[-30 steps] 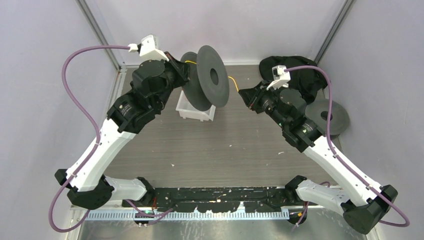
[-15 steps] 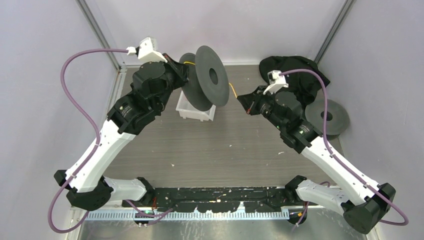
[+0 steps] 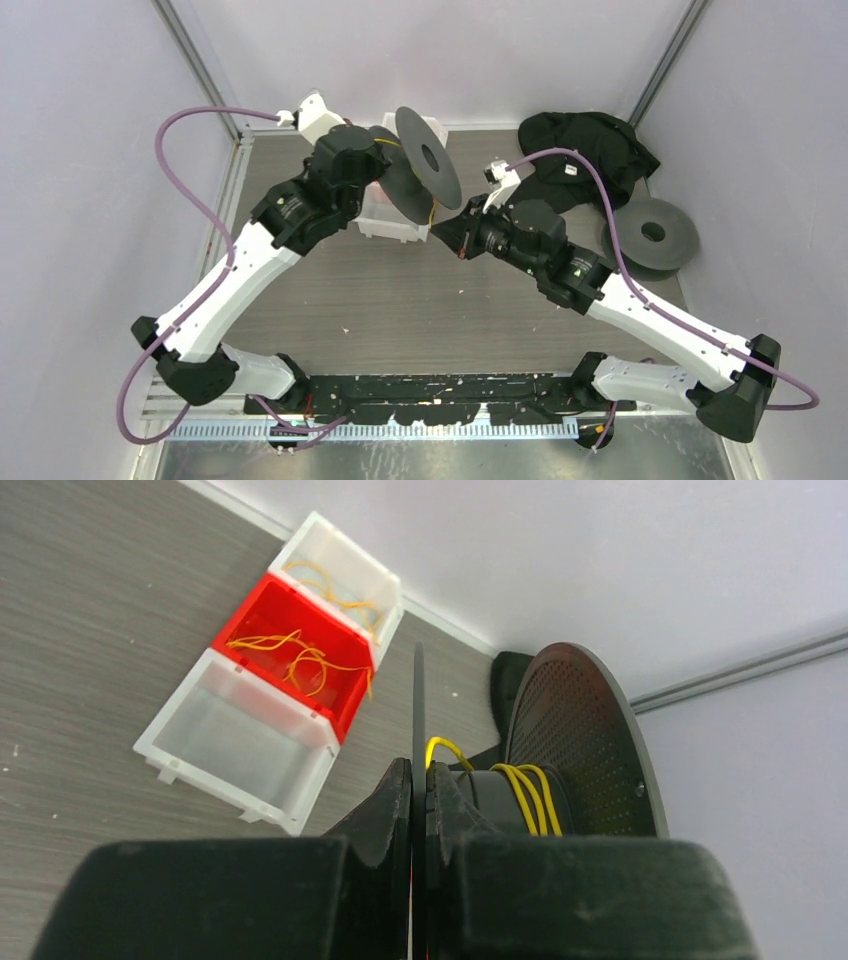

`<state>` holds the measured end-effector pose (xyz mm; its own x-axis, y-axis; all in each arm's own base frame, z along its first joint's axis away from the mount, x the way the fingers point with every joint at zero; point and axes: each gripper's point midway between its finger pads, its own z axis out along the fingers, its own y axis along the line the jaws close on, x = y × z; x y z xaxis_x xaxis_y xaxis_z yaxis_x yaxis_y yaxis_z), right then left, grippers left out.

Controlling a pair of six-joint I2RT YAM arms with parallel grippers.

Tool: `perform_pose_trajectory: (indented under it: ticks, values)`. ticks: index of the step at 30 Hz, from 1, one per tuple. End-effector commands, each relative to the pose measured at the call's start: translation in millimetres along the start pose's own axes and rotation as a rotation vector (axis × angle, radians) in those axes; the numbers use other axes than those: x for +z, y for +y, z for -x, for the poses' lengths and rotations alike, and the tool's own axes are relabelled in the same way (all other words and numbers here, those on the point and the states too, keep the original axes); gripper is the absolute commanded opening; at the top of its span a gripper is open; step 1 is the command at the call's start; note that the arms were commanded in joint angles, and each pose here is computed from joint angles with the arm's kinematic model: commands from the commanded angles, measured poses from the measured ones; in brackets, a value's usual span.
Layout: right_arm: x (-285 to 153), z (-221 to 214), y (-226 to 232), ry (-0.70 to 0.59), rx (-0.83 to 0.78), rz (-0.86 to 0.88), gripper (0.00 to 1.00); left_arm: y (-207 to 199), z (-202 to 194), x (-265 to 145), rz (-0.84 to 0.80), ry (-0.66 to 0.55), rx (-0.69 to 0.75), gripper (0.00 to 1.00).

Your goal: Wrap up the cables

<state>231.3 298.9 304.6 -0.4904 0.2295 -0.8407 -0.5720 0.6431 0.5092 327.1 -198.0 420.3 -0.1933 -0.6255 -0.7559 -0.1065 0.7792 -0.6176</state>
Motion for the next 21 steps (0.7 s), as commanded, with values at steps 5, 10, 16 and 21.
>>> perform_pose_trajectory:
  ticks: [5,10,16,21]
  values:
    - [-13.9,59.7,61.7,-0.094,0.025,0.169,0.0,-12.6,-10.0,15.3,0.007,-0.049,0.051,0.01]
    - [-12.1,75.3,67.2,-0.111,0.017,0.157,0.01,-21.8,-32.7,20.2,-0.053,0.016,0.167,0.01]
    - [-10.7,87.6,69.6,-0.122,-0.012,0.138,0.0,-31.8,-54.5,16.1,-0.21,0.07,0.344,0.0]
    - [-13.9,97.0,66.4,-0.135,-0.05,0.101,0.0,-32.8,-74.0,8.9,-0.338,0.122,0.519,0.01]
